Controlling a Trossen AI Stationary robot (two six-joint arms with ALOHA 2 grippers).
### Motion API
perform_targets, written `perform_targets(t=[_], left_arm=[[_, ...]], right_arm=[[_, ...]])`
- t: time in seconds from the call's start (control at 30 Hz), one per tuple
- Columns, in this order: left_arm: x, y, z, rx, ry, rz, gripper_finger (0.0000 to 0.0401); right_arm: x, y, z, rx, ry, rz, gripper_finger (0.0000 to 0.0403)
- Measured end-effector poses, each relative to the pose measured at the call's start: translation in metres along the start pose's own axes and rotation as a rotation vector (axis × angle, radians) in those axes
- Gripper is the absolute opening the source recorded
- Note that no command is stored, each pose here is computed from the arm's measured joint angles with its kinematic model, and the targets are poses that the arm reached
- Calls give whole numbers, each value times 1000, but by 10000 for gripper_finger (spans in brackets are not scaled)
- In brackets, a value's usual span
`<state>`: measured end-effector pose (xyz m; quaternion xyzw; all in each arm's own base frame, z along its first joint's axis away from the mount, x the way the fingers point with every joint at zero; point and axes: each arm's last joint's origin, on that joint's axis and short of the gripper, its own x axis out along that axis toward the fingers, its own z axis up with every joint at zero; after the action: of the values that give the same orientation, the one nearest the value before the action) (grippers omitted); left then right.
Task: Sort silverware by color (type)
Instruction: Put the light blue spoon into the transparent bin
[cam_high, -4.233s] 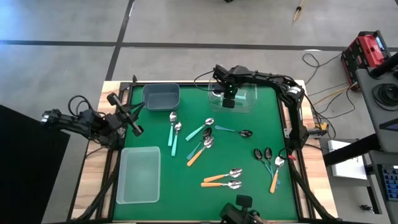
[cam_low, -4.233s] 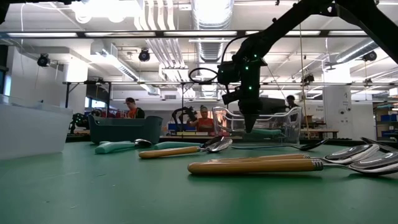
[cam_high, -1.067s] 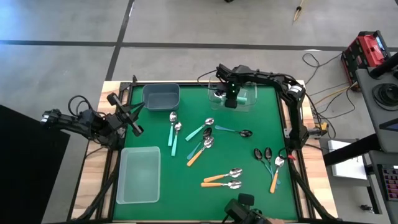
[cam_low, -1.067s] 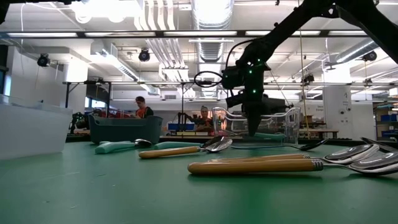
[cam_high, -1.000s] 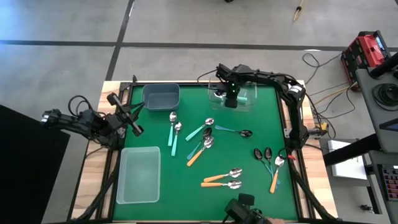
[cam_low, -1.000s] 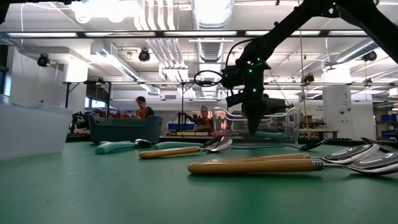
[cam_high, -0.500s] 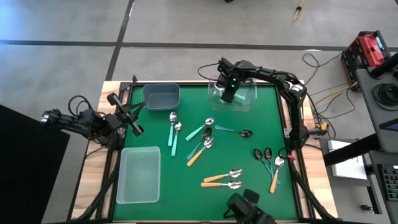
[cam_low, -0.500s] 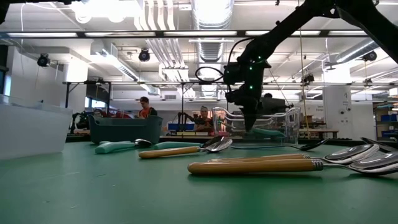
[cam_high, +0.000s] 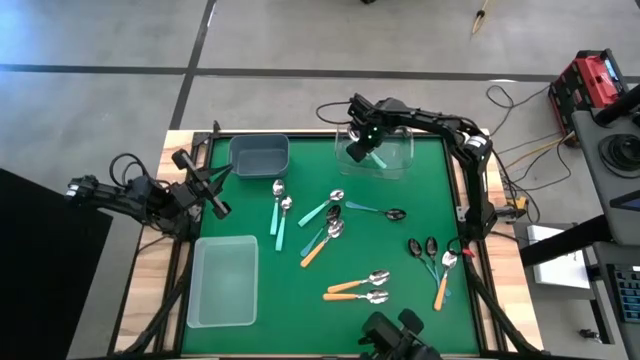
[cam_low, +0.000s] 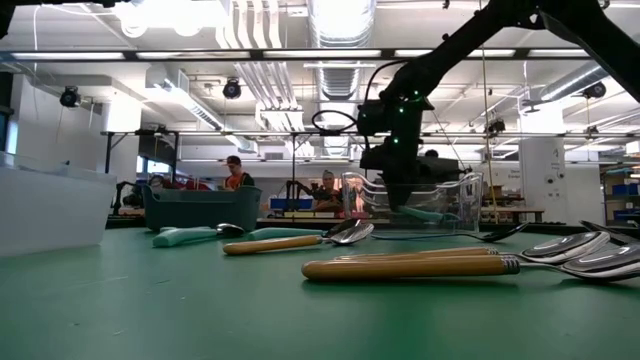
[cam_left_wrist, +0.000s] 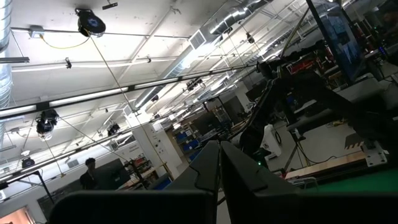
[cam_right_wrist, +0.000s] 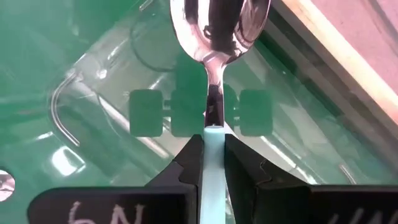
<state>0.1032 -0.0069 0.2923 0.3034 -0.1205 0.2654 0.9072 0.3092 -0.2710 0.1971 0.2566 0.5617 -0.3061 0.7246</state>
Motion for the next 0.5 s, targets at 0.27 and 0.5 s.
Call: perform_targets(t=[0.27,0.5], left_arm=[[0,0,0,0,0,0,0],[0,0,0,0,0,0,0]], right_arm=[[1,10,-2,-235,13,1,34],[13,11,-4,-281,57,4,34]])
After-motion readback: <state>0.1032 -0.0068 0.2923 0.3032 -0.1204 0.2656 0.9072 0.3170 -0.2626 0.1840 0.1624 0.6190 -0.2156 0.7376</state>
